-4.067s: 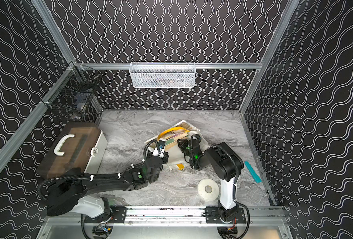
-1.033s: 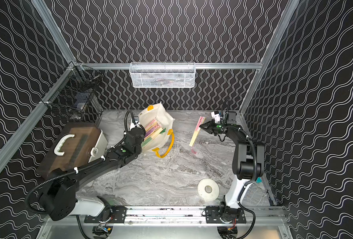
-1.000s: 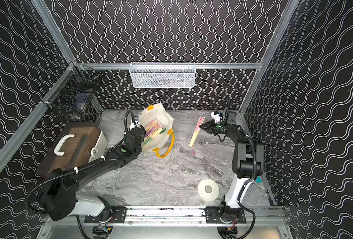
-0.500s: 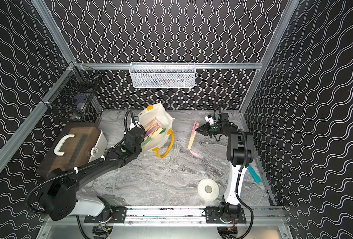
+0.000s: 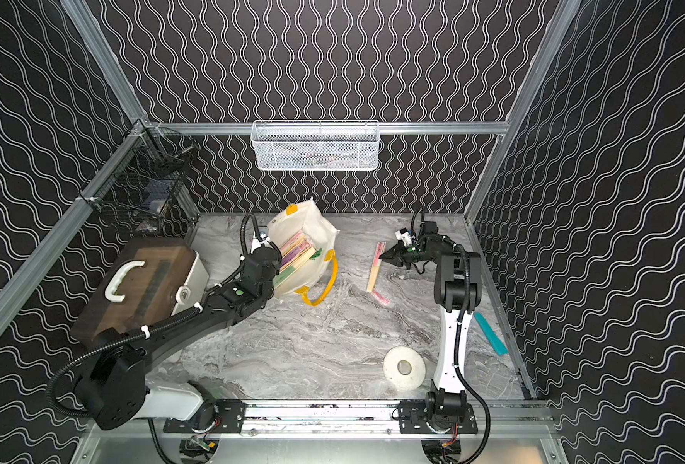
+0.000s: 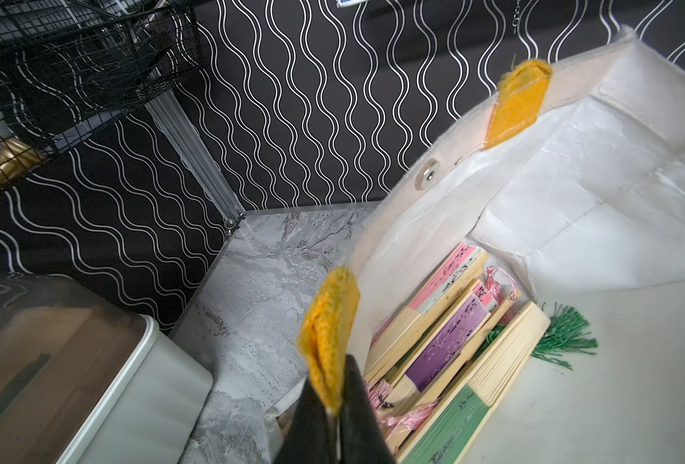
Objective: Take out the folding fans from the tote bags
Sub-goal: Place the folding fan at the center of the board.
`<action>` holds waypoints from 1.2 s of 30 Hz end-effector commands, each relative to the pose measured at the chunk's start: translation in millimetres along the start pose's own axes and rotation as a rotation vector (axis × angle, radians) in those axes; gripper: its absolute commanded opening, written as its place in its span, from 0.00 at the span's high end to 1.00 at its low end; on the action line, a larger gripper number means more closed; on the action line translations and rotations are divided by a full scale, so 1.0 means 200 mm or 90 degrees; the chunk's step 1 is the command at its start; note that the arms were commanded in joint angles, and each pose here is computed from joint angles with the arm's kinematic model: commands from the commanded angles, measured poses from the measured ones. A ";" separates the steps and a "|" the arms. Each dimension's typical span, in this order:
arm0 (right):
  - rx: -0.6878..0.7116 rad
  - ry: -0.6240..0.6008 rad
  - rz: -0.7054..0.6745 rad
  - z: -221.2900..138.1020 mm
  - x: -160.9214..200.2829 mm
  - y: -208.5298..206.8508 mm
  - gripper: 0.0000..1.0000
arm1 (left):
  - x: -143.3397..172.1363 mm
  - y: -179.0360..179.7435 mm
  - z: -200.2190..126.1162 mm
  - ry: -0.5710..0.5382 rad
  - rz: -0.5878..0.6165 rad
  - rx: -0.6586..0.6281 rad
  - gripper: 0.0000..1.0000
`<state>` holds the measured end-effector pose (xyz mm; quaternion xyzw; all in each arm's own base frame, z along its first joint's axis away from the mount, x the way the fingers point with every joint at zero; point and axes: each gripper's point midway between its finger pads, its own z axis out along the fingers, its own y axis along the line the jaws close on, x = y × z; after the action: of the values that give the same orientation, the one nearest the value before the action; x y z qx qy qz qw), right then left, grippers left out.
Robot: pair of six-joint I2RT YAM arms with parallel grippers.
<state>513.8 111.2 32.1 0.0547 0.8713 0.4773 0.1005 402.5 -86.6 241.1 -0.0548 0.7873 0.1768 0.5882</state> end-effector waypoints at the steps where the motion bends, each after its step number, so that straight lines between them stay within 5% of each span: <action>1: 0.029 0.021 0.005 0.02 0.01 -0.06 0.88 | -0.01 0.01 0.00 -0.004 -0.021 -0.004 1.00; 8: 0.102 0.011 0.008 -0.01 -0.04 -0.14 0.60 | 0.00 0.00 0.00 0.001 -0.024 0.006 1.00; 17: 0.288 -0.097 0.026 -0.30 -0.09 -0.05 0.47 | 0.00 -0.05 0.00 -0.007 -0.030 0.042 1.00; 24: 0.296 -0.229 -0.043 -0.50 -0.02 0.44 0.44 | 0.01 -0.08 -0.02 -0.020 -0.047 0.078 1.00; 29: 0.287 -0.252 -0.152 -0.44 0.16 0.85 0.43 | 0.02 -0.09 -0.03 -0.018 -0.051 0.090 1.00; 36: 0.157 -0.275 -0.230 -0.33 0.43 1.32 0.45 | 0.02 -0.12 -0.04 -0.021 -0.057 0.107 1.00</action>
<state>420.4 196.0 254.8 0.0074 0.8997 0.2862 0.3294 399.1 -107.1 228.9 -0.0241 0.7936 0.1106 0.5978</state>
